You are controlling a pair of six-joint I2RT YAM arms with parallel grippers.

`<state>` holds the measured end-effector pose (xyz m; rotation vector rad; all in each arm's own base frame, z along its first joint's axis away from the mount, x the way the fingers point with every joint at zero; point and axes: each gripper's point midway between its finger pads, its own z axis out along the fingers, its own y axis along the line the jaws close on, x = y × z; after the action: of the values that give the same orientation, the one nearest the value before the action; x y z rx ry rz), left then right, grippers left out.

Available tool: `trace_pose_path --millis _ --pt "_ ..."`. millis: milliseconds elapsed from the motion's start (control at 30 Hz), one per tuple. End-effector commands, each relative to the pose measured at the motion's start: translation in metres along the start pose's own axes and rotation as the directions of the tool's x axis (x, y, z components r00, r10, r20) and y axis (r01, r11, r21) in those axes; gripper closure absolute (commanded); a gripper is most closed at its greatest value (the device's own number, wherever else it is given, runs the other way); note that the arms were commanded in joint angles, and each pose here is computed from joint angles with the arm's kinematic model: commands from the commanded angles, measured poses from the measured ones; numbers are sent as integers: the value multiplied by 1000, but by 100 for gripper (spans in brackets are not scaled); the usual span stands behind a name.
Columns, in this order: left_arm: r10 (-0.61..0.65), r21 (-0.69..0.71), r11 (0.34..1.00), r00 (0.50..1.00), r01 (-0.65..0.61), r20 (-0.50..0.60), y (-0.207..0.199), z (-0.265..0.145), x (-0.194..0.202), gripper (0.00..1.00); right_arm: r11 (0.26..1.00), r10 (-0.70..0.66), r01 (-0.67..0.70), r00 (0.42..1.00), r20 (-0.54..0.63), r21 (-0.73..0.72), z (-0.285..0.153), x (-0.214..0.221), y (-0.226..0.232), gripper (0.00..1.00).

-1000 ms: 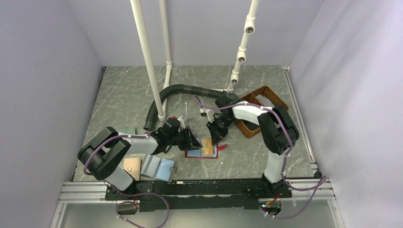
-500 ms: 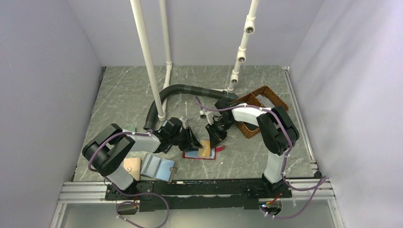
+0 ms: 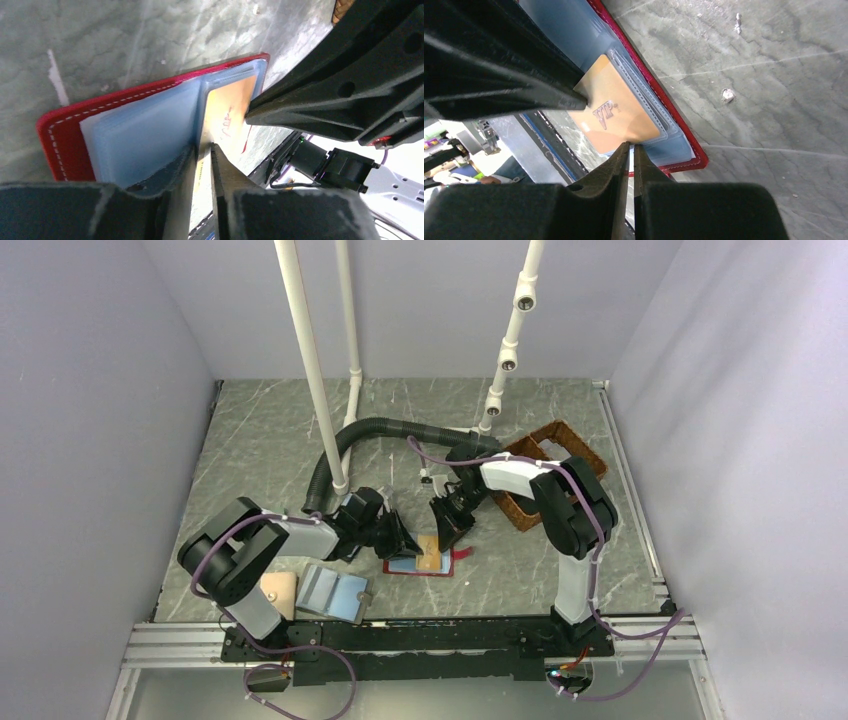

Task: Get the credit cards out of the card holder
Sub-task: Remove the credit card from the card holder.

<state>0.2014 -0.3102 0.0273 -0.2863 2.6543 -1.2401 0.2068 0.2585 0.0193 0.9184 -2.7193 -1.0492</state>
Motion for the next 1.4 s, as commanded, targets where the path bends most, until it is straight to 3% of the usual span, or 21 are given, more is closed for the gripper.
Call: trace_pose_path --millis 0,67,733,1033,1367 --pt "8 41 999 1000 -7 -25 -10 7 3 86 997 -49 48 999 14 59 23 -10 -12 90" --pt "12 51 999 999 -11 -30 -11 8 4 100 997 -47 47 999 9 64 23 -9 -14 90" --pt "42 -44 998 995 -38 87 22 -42 8 100 981 -91 92 996 -11 169 19 1 -32 82" --pt "-72 -19 997 986 76 148 25 -55 4 100 970 -172 174 985 -25 170 19 3 -25 79" --pt "-147 -31 988 979 152 141 29 -57 7 100 953 -244 247 969 -39 177 21 3 -13 78"
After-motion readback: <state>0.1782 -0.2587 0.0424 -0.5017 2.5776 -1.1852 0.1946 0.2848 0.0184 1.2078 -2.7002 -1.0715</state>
